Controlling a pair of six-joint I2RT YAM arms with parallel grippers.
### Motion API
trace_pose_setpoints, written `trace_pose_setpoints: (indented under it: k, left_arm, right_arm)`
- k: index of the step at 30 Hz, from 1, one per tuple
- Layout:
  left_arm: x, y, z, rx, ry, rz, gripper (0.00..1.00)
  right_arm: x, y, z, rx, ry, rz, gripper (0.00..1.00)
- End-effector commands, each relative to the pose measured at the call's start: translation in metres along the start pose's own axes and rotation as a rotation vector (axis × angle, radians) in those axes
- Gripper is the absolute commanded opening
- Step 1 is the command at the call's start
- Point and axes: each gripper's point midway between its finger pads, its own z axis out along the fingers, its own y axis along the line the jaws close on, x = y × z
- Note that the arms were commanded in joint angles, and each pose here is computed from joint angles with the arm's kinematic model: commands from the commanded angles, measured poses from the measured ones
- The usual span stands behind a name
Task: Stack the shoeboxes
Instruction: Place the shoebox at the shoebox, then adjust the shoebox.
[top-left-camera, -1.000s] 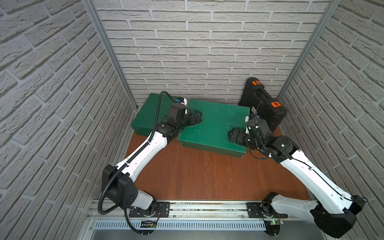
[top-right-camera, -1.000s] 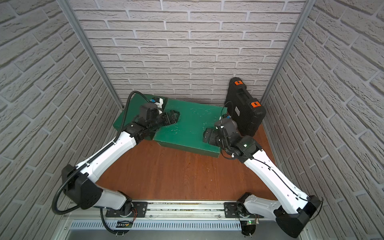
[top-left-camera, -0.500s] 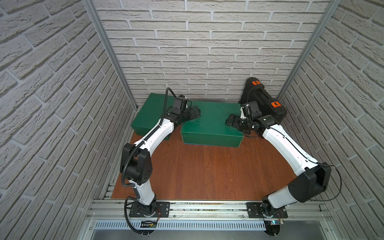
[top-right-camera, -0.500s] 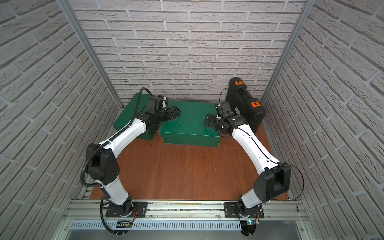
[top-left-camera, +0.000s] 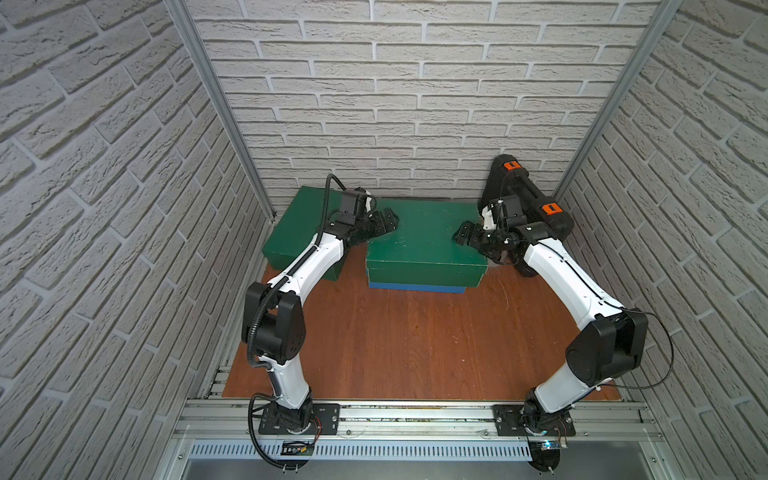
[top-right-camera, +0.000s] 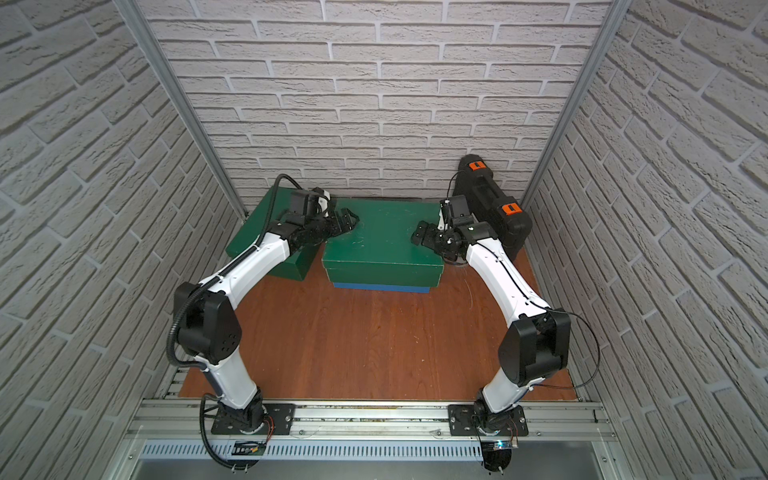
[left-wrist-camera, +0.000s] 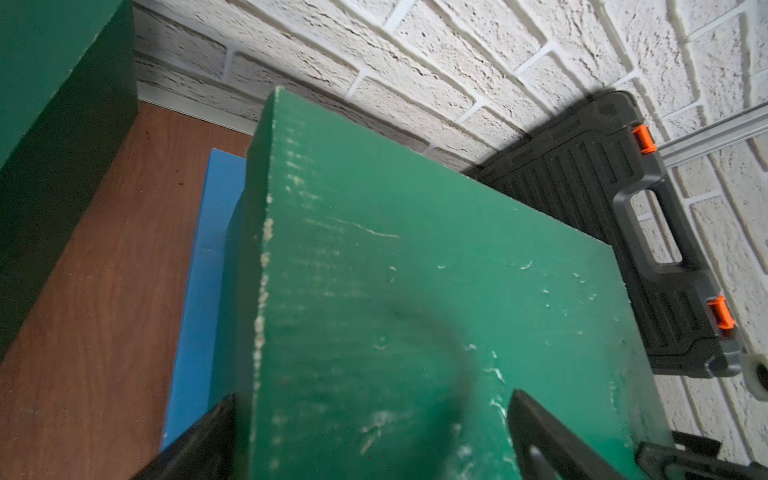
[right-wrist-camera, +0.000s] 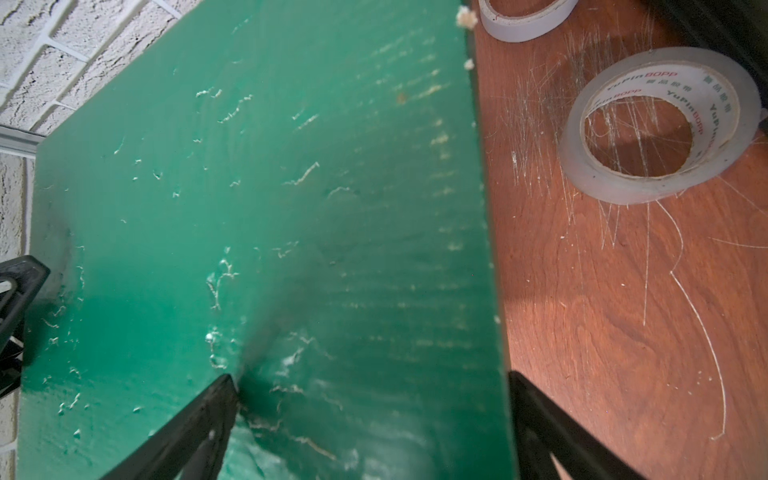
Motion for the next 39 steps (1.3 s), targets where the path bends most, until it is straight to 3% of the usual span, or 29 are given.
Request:
trace_pose_setpoints:
  k: [1,9,17,24,29,34,39]
  left_arm:
    - [0.009,-0.057,-0.014,0.223,0.036,0.040,0.98]
    - [0.017,-0.059,-0.019,0.255,0.038,0.041,0.98]
    - [-0.006,-0.024,-0.031,0.199,-0.002,0.013,0.98]
    - [-0.029,-0.010,-0.071,0.216,-0.071,0.027,0.98]
    - [-0.026,-0.007,-0.106,0.213,-0.131,0.049,0.98]
    - [0.004,-0.008,-0.145,0.219,-0.183,0.095,0.98]
    - [0.080,0.006,-0.173,0.233,-0.208,0.174,0.98]
  right_arm:
    - [-0.001,0.031,-0.008,-0.135,-0.010,-0.045,0.98]
    - [-0.001,0.017,-0.024,-0.099,-0.058,-0.047,1.00]
    - [-0.012,0.010,-0.040,-0.050,-0.109,-0.070,0.99]
    - [-0.024,0.012,-0.073,-0.034,-0.201,-0.089,0.99]
    - [-0.020,0.011,-0.106,-0.040,-0.264,-0.108,0.99]
    - [0.005,-0.002,-0.146,-0.041,-0.308,-0.114,0.99]
    - [0.062,-0.038,-0.183,-0.058,-0.383,-0.101,0.99]
